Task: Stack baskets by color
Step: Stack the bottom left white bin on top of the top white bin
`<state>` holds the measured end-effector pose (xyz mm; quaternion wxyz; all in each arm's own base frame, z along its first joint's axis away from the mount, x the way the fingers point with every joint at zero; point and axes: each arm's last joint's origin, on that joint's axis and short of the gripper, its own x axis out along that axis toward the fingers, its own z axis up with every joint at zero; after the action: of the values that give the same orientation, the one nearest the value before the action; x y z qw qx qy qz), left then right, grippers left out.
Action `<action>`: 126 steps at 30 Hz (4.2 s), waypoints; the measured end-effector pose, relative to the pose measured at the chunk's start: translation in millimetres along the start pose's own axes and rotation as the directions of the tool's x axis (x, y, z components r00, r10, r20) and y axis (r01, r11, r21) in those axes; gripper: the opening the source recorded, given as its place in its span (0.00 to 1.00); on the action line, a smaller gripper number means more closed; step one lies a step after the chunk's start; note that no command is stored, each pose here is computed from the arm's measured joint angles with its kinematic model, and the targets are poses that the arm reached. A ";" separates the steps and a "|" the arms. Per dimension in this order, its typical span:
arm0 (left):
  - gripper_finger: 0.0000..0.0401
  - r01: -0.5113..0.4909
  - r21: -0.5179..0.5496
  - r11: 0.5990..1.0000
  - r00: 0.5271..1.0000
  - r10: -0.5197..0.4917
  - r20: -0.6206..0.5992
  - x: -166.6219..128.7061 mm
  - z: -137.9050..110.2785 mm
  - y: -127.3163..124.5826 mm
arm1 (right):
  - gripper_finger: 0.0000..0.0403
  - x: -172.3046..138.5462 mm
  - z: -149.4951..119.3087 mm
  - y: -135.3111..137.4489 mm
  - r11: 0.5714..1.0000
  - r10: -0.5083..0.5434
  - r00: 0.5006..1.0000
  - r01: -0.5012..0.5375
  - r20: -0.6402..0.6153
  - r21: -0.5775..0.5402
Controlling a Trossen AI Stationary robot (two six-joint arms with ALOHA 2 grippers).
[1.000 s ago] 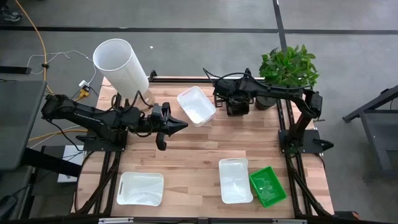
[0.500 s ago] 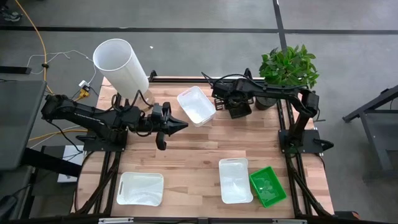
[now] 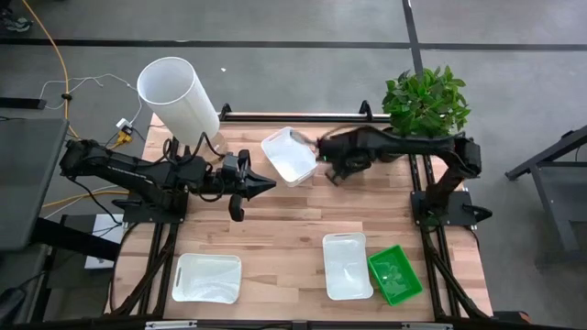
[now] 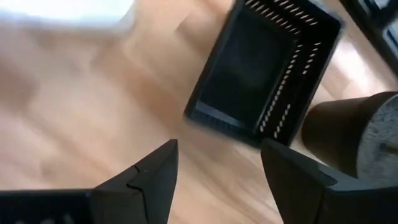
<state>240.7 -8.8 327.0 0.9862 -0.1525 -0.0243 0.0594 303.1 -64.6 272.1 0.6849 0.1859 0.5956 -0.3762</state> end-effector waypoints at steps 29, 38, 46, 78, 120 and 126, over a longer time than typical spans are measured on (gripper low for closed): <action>0.00 -0.093 -0.012 0.996 0.994 0.092 -0.062 -23.1 5.3 4.8 | 0.51 -32.4 -135.2 28.4 0.672 0.737 0.439 -0.553 0.513 -0.492; 0.04 -0.027 0.012 1.000 0.993 0.029 -0.116 -23.5 9.6 1.1 | 0.51 -35.2 -133.8 29.1 0.661 0.743 0.411 -0.572 0.528 -0.486; 0.29 -0.041 0.059 0.997 0.819 0.068 -0.569 -50.2 15.4 -19.1 | 0.51 -35.6 -133.7 29.2 0.659 0.745 0.407 -0.574 0.529 -0.486; 0.23 -0.040 0.319 0.947 0.143 0.321 -0.936 -76.8 -184.3 -77.6 | 0.51 -32.1 -135.2 28.5 0.670 0.737 0.441 -0.576 0.512 -0.468; 0.00 0.643 0.742 0.188 0.487 0.648 -0.586 119.6 26.6 143.3 | 0.51 -42.8 -130.0 30.1 0.632 0.743 0.340 -0.638 0.576 -0.439; 0.00 0.707 0.701 0.094 0.515 0.611 -0.601 135.8 9.8 136.6 | 0.51 -42.7 -129.9 30.1 0.633 0.741 0.341 -0.642 0.578 -0.433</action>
<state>359.7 140.3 299.0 0.6626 0.5501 0.5037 -0.0685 237.1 58.8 278.4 0.9611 0.2145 0.1663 -0.0508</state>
